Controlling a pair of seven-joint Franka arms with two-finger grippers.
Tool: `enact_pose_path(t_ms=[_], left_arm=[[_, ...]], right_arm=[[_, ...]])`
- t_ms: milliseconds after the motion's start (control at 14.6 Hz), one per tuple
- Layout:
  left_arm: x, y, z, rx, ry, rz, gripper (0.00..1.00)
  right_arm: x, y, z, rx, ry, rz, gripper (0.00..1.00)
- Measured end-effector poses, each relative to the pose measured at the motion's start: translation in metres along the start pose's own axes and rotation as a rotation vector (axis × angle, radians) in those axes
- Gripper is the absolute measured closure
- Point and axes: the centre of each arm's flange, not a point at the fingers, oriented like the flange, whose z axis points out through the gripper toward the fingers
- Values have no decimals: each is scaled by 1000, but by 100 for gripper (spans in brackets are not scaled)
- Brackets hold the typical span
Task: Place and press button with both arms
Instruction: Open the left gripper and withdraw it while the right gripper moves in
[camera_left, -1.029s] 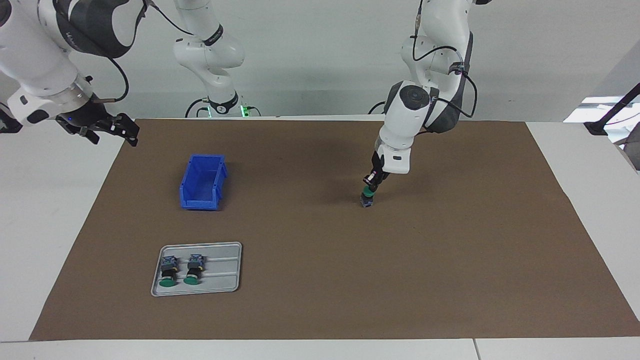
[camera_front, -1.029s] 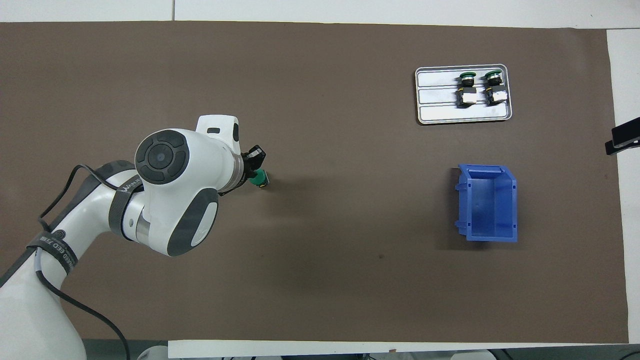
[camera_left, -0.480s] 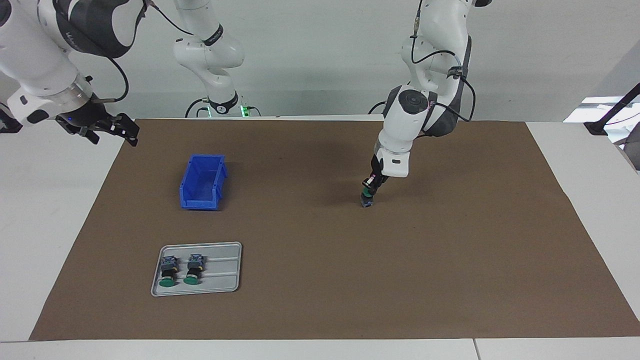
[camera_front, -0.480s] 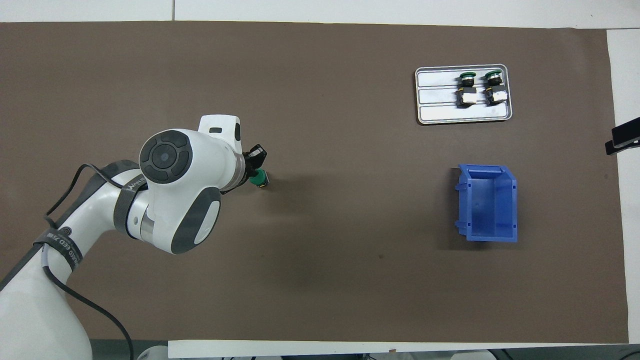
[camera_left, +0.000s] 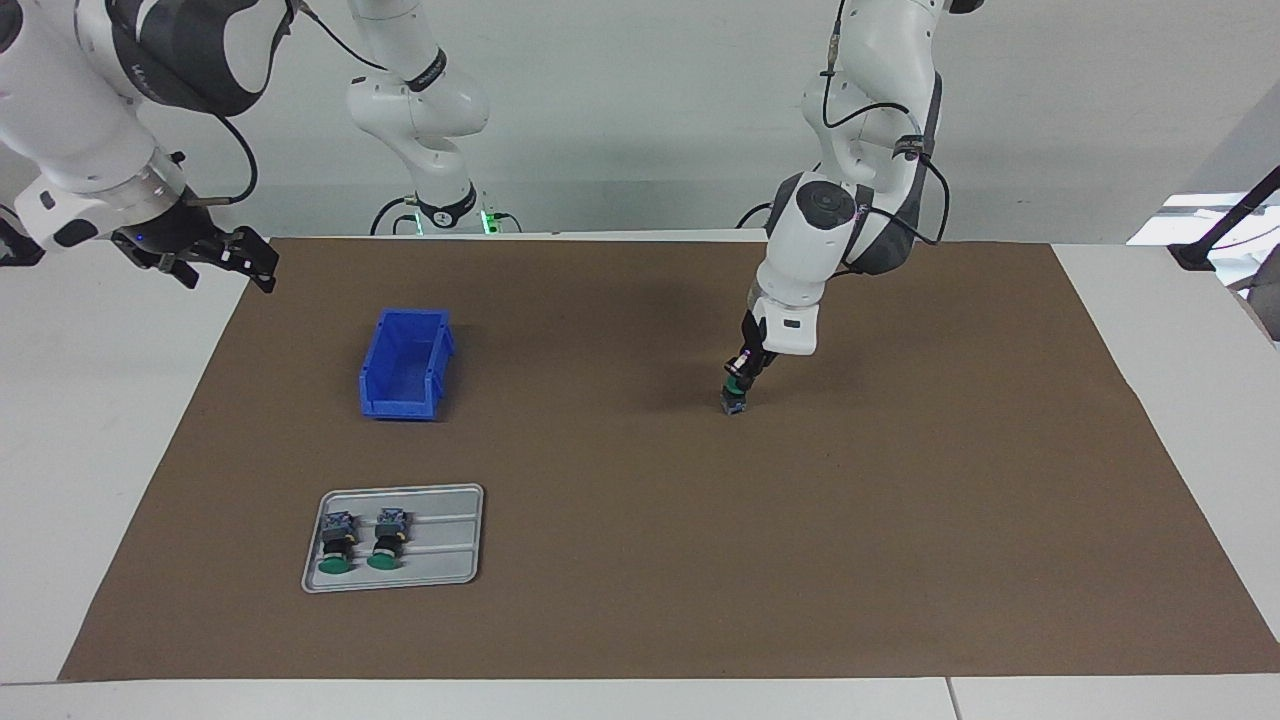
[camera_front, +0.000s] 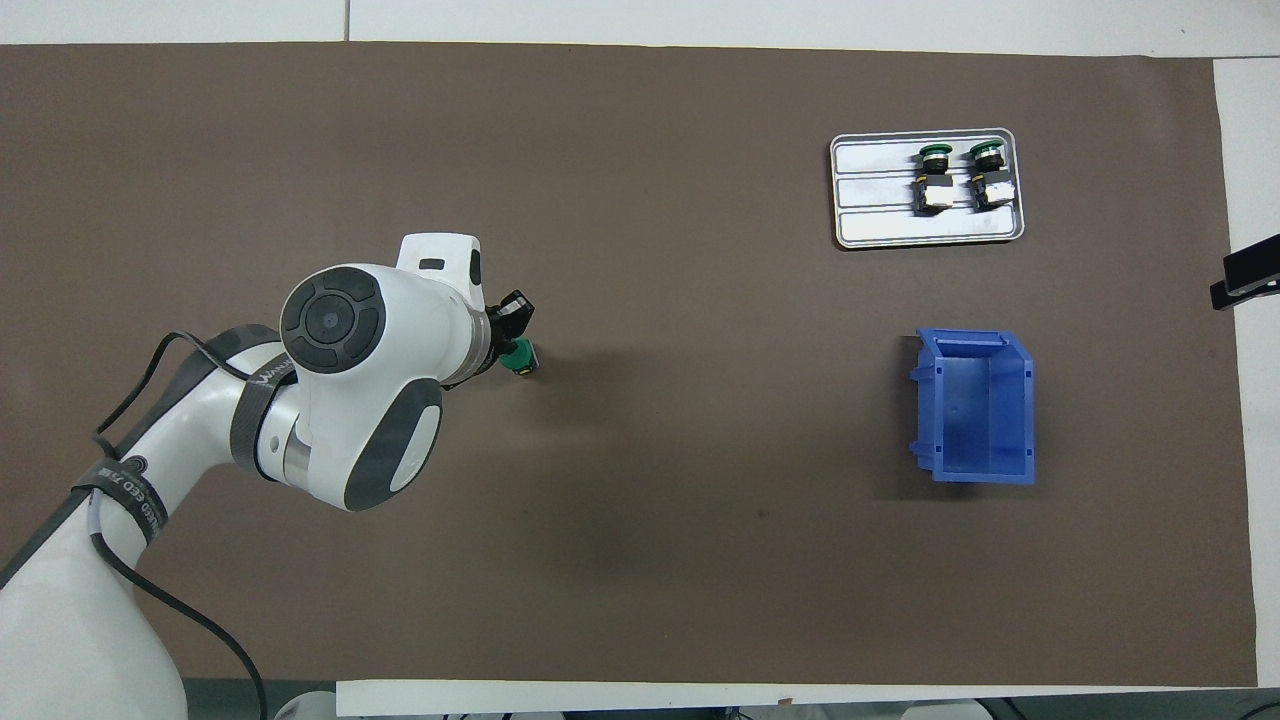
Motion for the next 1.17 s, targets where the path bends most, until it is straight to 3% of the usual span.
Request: enact_pose_path(t_ms=[343, 686, 754, 960, 1166], left_arm=[[4, 0, -8, -17, -13, -28, 99], [33, 3, -51, -14, -26, -77, 97], [46, 3, -66, -5, -31, -95, 90], [94, -10, -113, 25, -49, -106, 55], [143, -40, -135, 21, -41, -120, 21]], right_arm=[[0, 0, 0, 0, 0, 0, 0], [0, 0, 0, 0, 0, 0, 0], [0, 0, 0, 0, 0, 0, 0], [0, 0, 0, 0, 0, 0, 0], [0, 0, 0, 0, -2, 0, 0]])
